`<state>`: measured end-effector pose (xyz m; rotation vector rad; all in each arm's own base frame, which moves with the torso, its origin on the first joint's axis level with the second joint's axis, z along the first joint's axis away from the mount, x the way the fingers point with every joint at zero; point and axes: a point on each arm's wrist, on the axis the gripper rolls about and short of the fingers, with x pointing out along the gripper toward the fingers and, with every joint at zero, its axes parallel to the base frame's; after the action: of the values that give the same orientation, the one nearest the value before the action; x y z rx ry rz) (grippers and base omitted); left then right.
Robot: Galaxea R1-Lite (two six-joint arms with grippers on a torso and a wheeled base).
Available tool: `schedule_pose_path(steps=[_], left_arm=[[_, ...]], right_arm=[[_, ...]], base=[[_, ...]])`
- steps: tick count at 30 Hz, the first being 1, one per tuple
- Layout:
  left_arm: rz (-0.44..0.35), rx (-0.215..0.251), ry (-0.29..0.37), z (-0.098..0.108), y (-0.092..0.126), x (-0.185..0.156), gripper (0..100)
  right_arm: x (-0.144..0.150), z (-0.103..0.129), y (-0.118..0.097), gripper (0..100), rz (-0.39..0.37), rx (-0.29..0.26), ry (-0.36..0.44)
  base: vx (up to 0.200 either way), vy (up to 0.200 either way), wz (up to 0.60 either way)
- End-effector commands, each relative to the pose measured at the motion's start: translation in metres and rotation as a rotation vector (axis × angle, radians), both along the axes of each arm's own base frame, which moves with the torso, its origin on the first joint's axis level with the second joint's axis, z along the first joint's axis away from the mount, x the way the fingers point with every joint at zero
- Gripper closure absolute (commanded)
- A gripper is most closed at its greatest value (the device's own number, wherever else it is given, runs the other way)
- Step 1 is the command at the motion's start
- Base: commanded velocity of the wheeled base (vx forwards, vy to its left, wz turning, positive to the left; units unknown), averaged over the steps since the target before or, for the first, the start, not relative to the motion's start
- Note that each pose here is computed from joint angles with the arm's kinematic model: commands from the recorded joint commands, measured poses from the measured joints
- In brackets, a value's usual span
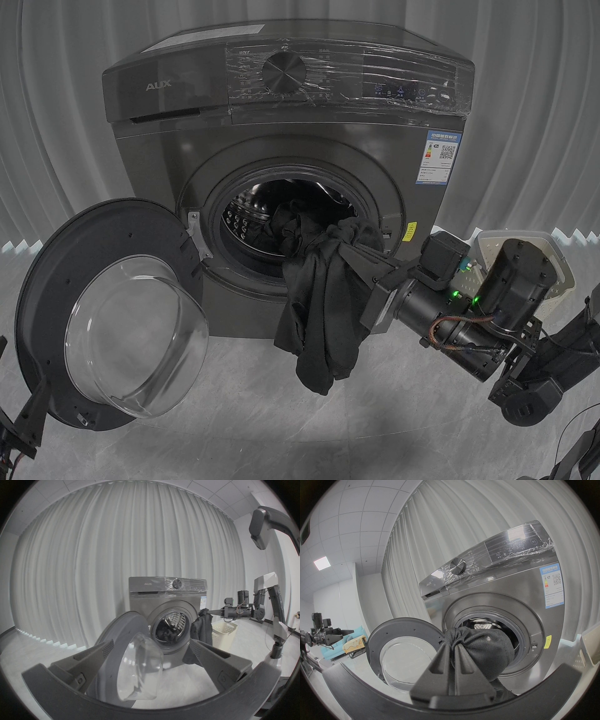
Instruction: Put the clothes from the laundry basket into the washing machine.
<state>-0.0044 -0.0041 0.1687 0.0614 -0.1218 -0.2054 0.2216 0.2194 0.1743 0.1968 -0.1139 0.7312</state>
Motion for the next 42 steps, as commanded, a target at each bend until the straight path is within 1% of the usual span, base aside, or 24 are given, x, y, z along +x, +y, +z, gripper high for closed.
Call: schedule_pose_path(steps=[1, 3, 5, 7, 9, 10, 11, 12, 16, 19, 22, 23, 25, 27, 28, 29, 30, 31, 37, 42], left_arm=[[-0.279, 0.051, 0.211, 0.023, -0.019, 0.091, 0], [-0.327, 0.044, 0.241, 0.021, -0.027, 0.105, 0], [-0.353, 0.032, 0.282, 0.016, -0.036, 0.122, 0], [-0.378, 0.034, 0.302, 0.011, -0.046, 0.139, 0], [-0.397, 0.036, 0.302, 0.007, -0.056, 0.151, 0], [-0.397, 0.035, 0.302, 0.006, -0.057, 0.153, 0], [-0.401, 0.028, 0.299, 0.002, -0.069, 0.167, 0], [-0.401, 0.026, 0.301, 0.000, -0.073, 0.171, 0], [-0.412, 0.036, 0.309, -0.012, -0.092, 0.190, 0], [-0.456, 0.038, 0.307, -0.018, -0.110, 0.200, 0], [-0.461, 0.038, 0.329, -0.022, -0.120, 0.209, 0], [-0.461, 0.038, 0.329, -0.022, -0.120, 0.209, 0], [-0.464, 0.034, 0.344, -0.026, -0.129, 0.222, 0], [-0.473, 0.018, 0.363, -0.028, -0.135, 0.227, 0], [-0.473, 0.018, 0.363, -0.028, -0.135, 0.227, 0], [-0.483, -0.006, 0.391, -0.033, -0.143, 0.232, 0], [-0.484, -0.007, 0.393, -0.033, -0.144, 0.233, 0], [-0.493, -0.011, 0.417, -0.040, -0.151, 0.238, 0], [-0.493, -0.004, 0.448, -0.052, -0.160, 0.251, 0], [-0.489, 0.006, 0.481, -0.065, -0.167, 0.262, 0]], right_arm=[[0.032, 0.000, 0.020, 100, -0.021, 0.003, -0.006], [0.039, -0.001, 0.021, 100, -0.033, -0.001, 0.000], [0.046, -0.001, 0.025, 100, -0.037, 0.004, -0.005], [0.051, -0.002, 0.028, 100, -0.043, 0.008, -0.008], [0.056, -0.004, 0.031, 100, -0.048, 0.009, -0.009], [0.057, -0.004, 0.031, 100, -0.050, 0.009, -0.009], [0.061, -0.007, 0.033, 100, -0.052, 0.008, -0.006], [0.062, -0.009, 0.033, 100, -0.055, 0.006, -0.004], [0.068, -0.012, 0.037, 100, -0.061, 0.007, -0.003], [0.077, -0.015, 0.040, 100, -0.087, 0.011, -0.003], [0.081, -0.018, 0.042, 100, -0.093, 0.004, 0.007], [0.081, -0.018, 0.042, 100, -0.093, 0.004, 0.007], [0.085, -0.016, 0.041, 100, -0.098, 0.008, 0.002], [0.086, -0.013, 0.042, 100, -0.098, 0.016, -0.007], [0.086, -0.013, 0.042, 100, -0.098, 0.016, -0.007], [0.087, -0.010, 0.044, 100, -0.099, 0.020, -0.010], [0.088, -0.010, 0.044, 100, -0.099, 0.020, -0.010], [0.089, -0.012, 0.045, 100, -0.099, 0.018, -0.008], [0.090, -0.017, 0.046, 100, -0.097, 0.014, 0.001], [0.091, -0.019, 0.047, 100, -0.099, 0.013, 0.002]], base=[[0.000, 0.000, 0.00], [0.000, 0.000, 0.00], [0.000, 0.000, 0.00], [0.000, 0.000, 0.00], [0.000, 0.000, 0.00], [0.000, 0.000, 0.00], [0.000, 0.000, 0.00], [0.000, 0.000, 0.00], [0.000, 0.000, 0.00], [0.000, 0.000, 0.00], [0.000, 0.000, 0.00], [0.000, 0.000, 0.00], [0.000, 0.000, 0.00], [0.000, 0.000, 0.00], [0.000, 0.000, 0.00], [0.000, 0.000, 0.00], [0.000, 0.000, 0.00], [0.000, 0.000, 0.00], [0.000, 0.000, 0.00], [0.000, 0.000, 0.00]])
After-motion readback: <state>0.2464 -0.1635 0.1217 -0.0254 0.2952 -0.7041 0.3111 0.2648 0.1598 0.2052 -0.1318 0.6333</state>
